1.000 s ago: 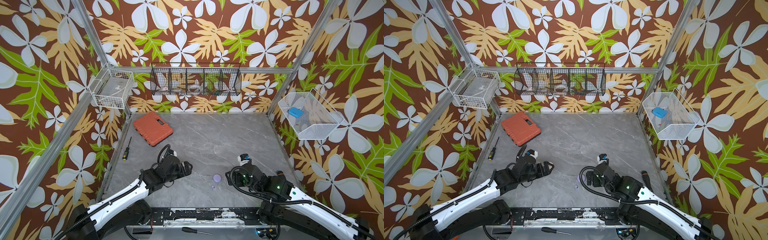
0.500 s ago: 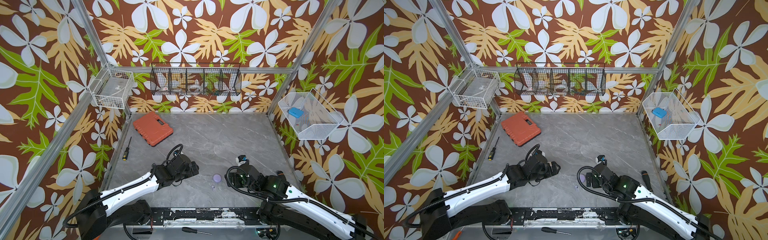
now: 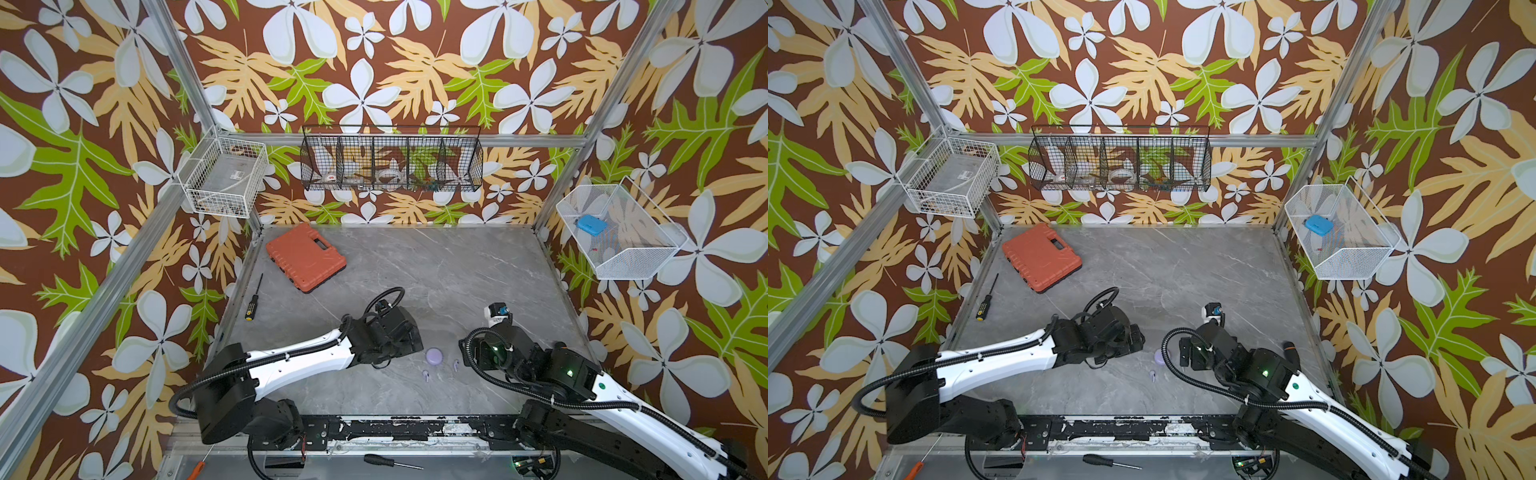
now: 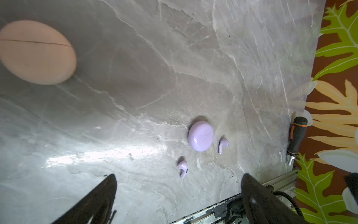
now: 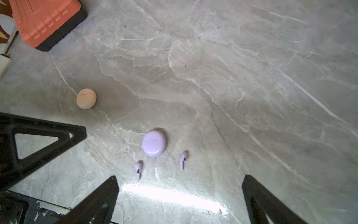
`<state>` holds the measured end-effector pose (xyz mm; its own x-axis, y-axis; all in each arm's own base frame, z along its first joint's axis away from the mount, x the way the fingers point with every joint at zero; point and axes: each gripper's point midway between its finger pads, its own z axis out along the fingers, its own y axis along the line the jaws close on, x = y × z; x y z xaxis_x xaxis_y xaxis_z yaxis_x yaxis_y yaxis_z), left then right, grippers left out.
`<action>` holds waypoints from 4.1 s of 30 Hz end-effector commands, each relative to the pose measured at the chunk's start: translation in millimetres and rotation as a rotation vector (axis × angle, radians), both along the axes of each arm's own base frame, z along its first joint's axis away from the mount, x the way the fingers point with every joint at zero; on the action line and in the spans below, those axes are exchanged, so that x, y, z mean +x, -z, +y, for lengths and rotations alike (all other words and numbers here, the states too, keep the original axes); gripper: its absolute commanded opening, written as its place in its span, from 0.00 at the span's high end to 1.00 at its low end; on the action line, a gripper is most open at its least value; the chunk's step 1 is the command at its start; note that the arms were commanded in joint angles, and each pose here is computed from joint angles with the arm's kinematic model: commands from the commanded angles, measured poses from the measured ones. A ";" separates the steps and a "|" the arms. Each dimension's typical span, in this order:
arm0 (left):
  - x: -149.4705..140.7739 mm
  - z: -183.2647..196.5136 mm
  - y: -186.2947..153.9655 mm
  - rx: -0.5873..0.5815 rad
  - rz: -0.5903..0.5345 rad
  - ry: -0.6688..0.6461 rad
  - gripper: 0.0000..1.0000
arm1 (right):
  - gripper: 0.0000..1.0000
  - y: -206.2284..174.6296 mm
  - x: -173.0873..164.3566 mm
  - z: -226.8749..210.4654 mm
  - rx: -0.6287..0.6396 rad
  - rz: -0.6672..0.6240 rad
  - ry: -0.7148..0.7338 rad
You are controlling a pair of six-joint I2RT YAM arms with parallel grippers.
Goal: Insert wireless bluetooth earbuds into charging case
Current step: Pick up the charging case from the center of the table.
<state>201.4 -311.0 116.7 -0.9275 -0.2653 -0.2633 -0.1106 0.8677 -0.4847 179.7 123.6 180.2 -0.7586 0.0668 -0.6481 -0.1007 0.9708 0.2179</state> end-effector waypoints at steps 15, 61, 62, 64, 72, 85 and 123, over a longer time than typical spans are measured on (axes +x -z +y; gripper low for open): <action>-15.0 -56.0 47.5 0.300 0.194 0.065 0.02 | 0.02 -31.3 -5.2 -28.0 0.010 -0.097 0.055; 4.4 -82.6 92.7 0.458 0.229 0.066 0.32 | 0.04 -43.4 -10.3 -32.4 0.104 -0.159 0.056; 4.5 -81.7 94.1 0.461 0.229 0.065 0.33 | 0.04 -43.2 -10.5 -31.9 0.107 -0.156 0.055; 5.2 -81.1 95.2 0.466 0.226 0.065 0.35 | 0.04 -43.0 -10.3 -32.0 0.106 -0.157 0.056; 4.3 -81.3 101.3 0.471 0.231 0.073 0.38 | 0.04 -43.7 -11.0 -32.1 0.111 -0.160 0.053; 4.0 -78.7 107.0 0.479 0.226 0.083 0.47 | 0.04 -43.1 -10.9 -32.0 0.110 -0.158 0.054; 0.7 40.2 -67.3 0.476 -0.819 0.716 1.00 | 0.05 -73.6 -16.5 79.0 0.320 -0.070 -0.370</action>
